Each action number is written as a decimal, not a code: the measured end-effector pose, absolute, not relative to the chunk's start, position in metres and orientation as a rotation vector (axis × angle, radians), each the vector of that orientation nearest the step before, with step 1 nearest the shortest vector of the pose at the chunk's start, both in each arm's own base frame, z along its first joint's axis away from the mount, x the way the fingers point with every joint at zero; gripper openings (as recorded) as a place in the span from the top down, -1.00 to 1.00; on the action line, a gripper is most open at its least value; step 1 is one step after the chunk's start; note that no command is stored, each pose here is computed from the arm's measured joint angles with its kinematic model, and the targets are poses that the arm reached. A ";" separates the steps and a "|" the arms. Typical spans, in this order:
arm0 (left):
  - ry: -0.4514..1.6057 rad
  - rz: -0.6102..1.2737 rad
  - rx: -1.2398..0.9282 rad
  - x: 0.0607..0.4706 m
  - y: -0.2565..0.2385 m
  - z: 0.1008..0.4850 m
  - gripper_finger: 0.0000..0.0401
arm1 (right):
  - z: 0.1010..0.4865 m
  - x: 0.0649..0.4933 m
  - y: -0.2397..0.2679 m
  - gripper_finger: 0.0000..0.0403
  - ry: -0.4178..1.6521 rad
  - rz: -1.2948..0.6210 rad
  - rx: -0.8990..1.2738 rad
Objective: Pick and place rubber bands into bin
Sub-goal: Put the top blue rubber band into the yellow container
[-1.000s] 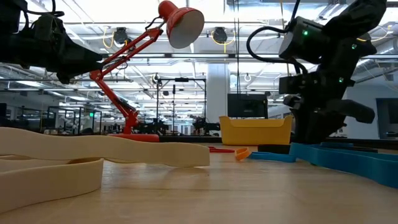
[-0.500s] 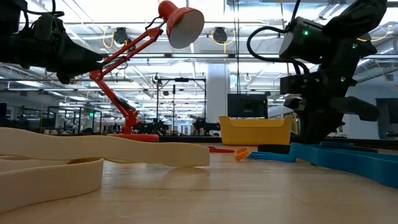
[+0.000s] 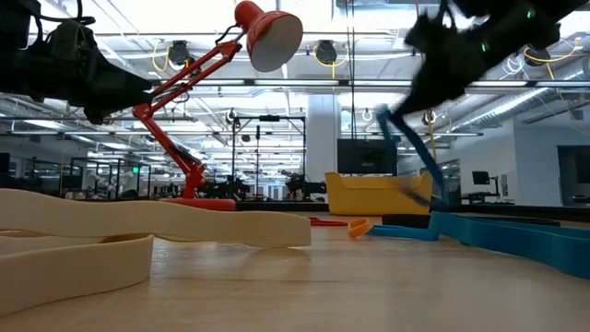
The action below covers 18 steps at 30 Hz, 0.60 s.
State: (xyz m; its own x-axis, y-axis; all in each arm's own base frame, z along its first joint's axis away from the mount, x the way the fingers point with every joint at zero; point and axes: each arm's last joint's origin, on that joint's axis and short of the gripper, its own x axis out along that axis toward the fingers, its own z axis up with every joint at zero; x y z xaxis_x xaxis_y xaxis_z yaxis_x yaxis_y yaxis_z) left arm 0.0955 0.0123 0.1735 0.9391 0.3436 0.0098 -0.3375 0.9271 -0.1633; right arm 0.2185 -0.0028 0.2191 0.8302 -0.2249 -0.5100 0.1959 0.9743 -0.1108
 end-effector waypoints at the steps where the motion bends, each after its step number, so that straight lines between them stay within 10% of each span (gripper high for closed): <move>1: -0.039 0.349 -0.161 0.095 0.012 0.174 0.14 | 0.228 0.218 -0.003 1.00 0.476 -0.235 -0.061; 11: -0.039 0.350 -0.161 0.095 0.012 0.174 0.14 | 0.299 0.211 -0.017 1.00 -0.129 -0.335 -0.316; 18: -0.040 0.350 -0.164 0.095 0.012 0.174 0.14 | 0.305 0.209 -0.055 1.00 0.008 -0.589 -0.398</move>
